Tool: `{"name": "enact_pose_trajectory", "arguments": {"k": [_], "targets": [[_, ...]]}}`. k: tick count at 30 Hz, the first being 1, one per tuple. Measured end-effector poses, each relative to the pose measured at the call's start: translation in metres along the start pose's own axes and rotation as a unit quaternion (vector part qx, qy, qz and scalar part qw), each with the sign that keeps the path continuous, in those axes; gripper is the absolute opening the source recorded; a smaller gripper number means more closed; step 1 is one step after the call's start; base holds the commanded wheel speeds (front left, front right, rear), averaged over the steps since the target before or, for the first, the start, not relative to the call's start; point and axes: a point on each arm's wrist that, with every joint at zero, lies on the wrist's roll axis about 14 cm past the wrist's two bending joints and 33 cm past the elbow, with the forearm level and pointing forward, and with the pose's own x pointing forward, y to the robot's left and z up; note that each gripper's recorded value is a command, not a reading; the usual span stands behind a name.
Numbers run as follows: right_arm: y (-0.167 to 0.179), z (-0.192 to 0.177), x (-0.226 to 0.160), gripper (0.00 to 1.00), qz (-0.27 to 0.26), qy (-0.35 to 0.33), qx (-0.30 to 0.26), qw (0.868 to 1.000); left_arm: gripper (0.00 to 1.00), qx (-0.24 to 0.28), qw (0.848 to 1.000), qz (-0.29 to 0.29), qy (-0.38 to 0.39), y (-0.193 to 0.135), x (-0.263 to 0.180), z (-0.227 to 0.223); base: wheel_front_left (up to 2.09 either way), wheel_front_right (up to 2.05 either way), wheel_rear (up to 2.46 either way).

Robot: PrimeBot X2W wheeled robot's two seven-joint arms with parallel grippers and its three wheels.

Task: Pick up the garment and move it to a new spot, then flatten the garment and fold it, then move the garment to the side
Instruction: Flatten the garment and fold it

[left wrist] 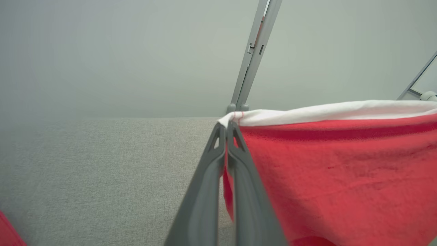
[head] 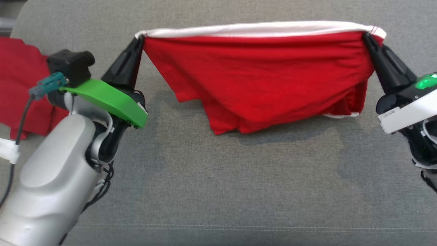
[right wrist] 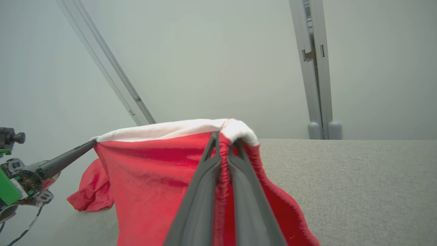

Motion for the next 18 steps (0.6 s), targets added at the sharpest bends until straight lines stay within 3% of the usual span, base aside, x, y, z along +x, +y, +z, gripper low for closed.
{"name": "enact_pose_trajectory", "arguments": {"k": [5, 12, 18], "targets": [[0.012, 0.051, 0.000, 0.00, 0.016, -0.050, -0.061, 0.997, 0.00, 0.052, 0.996, -0.028, -0.064, -0.023, -0.005, 0.062, 0.00, 0.00, 0.00], [0.039, 0.116, -0.002, 0.00, 0.040, -0.101, -0.115, 0.987, 0.00, 0.122, 0.976, -0.058, -0.172, -0.062, -0.022, 0.159, 0.00, 0.00, 0.00], [0.062, 0.150, -0.013, 0.00, 0.052, -0.124, -0.133, 0.982, 0.00, 0.156, 0.961, -0.086, -0.213, -0.097, -0.044, 0.202, 0.00, 0.00, 0.00]]}}
